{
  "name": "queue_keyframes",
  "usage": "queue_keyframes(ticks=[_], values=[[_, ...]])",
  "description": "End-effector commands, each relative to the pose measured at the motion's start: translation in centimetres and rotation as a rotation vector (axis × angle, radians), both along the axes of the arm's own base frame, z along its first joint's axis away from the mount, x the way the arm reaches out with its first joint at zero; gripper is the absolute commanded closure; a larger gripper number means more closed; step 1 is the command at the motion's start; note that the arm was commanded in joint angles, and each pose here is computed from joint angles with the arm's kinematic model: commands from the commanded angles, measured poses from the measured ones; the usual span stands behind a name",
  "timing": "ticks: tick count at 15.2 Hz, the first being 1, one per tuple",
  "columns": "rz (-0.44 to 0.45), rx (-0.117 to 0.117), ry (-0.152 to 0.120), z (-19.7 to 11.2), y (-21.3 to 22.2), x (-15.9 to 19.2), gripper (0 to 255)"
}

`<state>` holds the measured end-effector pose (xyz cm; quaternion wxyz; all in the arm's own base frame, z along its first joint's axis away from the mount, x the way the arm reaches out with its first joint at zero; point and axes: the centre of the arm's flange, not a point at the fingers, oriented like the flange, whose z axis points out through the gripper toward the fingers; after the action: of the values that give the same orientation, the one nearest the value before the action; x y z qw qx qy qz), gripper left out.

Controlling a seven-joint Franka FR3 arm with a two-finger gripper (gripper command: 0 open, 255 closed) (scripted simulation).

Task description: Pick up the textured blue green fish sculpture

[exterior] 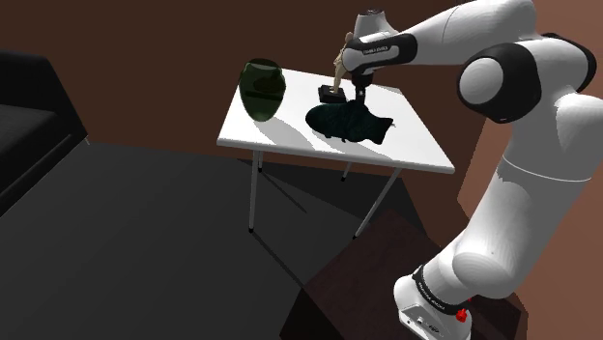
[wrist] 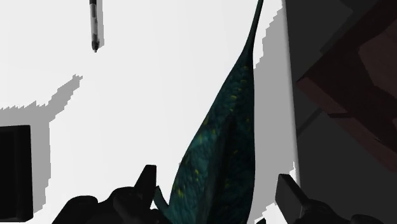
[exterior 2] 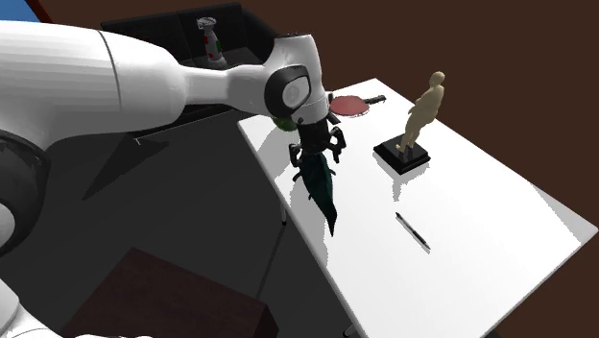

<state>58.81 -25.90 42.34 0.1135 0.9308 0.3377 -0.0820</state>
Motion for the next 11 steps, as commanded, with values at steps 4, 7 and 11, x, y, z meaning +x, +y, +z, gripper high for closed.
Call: queue_keyframes(ticks=[4, 7, 11], values=[[0.0, 0.0, -0.001, -0.37, 0.03, -0.01, 255], [0.0, 0.0, -0.001, -0.38, 0.01, 0.0, 255], [0.0, 0.0, -0.001, -0.47, -0.02, 0.0, 255]])
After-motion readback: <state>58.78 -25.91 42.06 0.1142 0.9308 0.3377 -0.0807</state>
